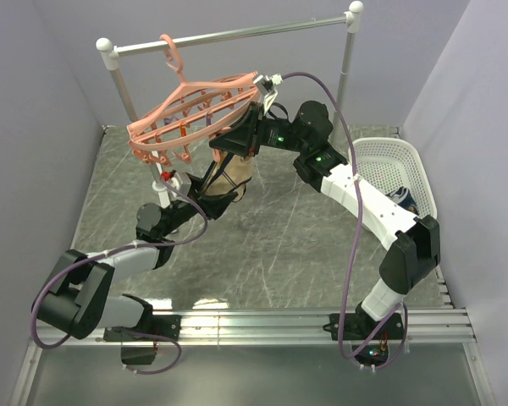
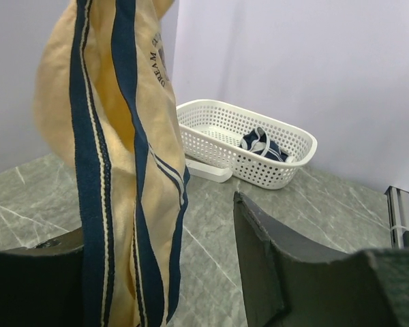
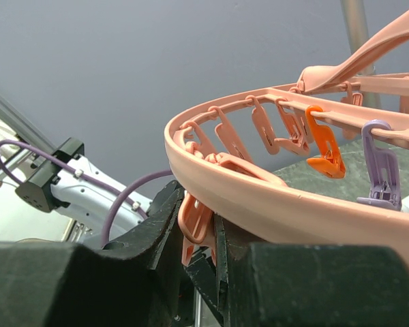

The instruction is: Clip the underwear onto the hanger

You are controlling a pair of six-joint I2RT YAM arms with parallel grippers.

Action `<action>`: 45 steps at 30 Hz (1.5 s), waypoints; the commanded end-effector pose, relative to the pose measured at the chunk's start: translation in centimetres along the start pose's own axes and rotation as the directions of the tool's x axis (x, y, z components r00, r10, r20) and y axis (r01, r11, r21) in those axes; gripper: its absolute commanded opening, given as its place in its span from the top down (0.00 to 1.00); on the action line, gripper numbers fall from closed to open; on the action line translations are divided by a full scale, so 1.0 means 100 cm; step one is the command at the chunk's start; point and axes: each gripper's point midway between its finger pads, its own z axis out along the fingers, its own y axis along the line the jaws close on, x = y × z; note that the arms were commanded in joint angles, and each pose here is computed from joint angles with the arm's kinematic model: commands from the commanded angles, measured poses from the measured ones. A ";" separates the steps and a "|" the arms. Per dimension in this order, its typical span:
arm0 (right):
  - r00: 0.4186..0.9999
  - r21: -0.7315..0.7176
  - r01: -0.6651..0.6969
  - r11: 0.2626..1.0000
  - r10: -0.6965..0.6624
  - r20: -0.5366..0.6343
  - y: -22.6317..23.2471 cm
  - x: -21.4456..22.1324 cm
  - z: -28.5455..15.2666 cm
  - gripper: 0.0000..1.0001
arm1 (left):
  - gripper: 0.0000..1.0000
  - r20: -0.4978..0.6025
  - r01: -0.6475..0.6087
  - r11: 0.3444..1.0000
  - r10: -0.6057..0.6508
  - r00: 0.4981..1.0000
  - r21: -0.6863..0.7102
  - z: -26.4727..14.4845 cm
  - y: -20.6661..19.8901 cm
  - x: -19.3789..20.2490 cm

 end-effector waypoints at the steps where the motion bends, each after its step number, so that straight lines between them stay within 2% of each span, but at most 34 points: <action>1: 0.995 -0.064 0.088 0.994 -0.085 0.058 0.030 -0.029 -0.001 1.00 | 0.44 0.041 -0.039 0.999 0.038 0.998 0.024 0.004 -0.001 -0.013; 3: 0.995 -0.066 0.083 0.994 -0.079 0.058 0.030 -0.028 -0.001 1.00 | 0.43 0.066 -0.056 0.998 0.053 0.996 0.043 0.007 -0.003 -0.020; 6: 0.995 -0.067 0.086 0.994 -0.082 0.059 0.030 -0.030 -0.001 1.00 | 0.34 0.067 -0.079 0.997 0.078 0.995 0.022 0.010 0.004 -0.021; 11: 0.994 -0.068 0.093 0.993 -0.089 0.059 0.032 -0.030 -0.001 1.00 | 0.34 0.071 -0.074 0.997 0.074 0.995 -0.003 0.006 0.010 -0.022; 14: 0.995 -0.068 0.089 0.994 -0.086 0.056 0.032 -0.028 -0.002 1.00 | 0.42 0.080 -0.072 0.997 0.072 0.994 0.000 0.005 0.009 -0.024; 19: 0.995 -0.071 0.092 0.993 -0.088 0.055 0.033 -0.029 -0.002 1.00 | 0.35 0.071 -0.065 0.997 0.068 0.995 -0.041 0.003 0.020 -0.024; 21: 0.995 -0.070 0.092 0.993 -0.089 0.054 0.032 -0.029 -0.001 1.00 | 0.38 0.072 -0.071 0.997 0.073 0.995 -0.036 0.003 0.019 -0.025; 27: 0.995 -0.069 0.090 0.994 -0.087 0.053 0.032 -0.028 -0.002 1.00 | 0.36 0.055 -0.063 0.995 0.067 0.996 -0.083 -0.003 0.034 -0.024; 28: 0.995 -0.067 0.091 0.994 -0.087 0.053 0.032 -0.028 -0.003 1.00 | 0.49 0.049 -0.059 0.995 0.063 0.997 -0.082 -0.004 0.035 -0.023; 29: 0.995 -0.067 0.090 0.994 -0.087 0.053 0.032 -0.028 -0.003 1.00 | 0.56 0.051 -0.058 0.995 0.062 0.997 -0.081 -0.004 0.035 -0.024; 33: 0.995 -0.066 0.088 0.994 -0.084 0.056 0.032 -0.029 -0.002 1.00 | 0.74 0.049 -0.061 0.995 0.065 0.997 -0.076 -0.006 0.034 -0.025; 34: 0.994 -0.064 0.092 0.994 -0.088 0.059 0.032 -0.030 -0.002 1.00 | 0.86 0.056 -0.073 0.995 0.077 0.995 -0.060 -0.006 0.031 -0.028; 36: 0.995 -0.062 0.089 0.994 -0.085 0.057 0.030 -0.028 -0.002 1.00 | 0.95 0.055 -0.071 0.996 0.073 0.996 -0.047 -0.006 0.029 -0.027; 39: 0.995 -0.057 0.086 0.995 -0.083 0.060 0.028 -0.028 -0.002 1.00 | 1.00 0.055 -0.067 0.998 0.066 0.996 0.000 -0.001 0.022 -0.027; 45: 0.993 -0.047 0.099 0.994 -0.095 0.074 0.028 -0.033 0.000 1.00 | 1.00 0.050 -0.102 0.995 0.101 0.994 0.017 0.002 0.018 -0.034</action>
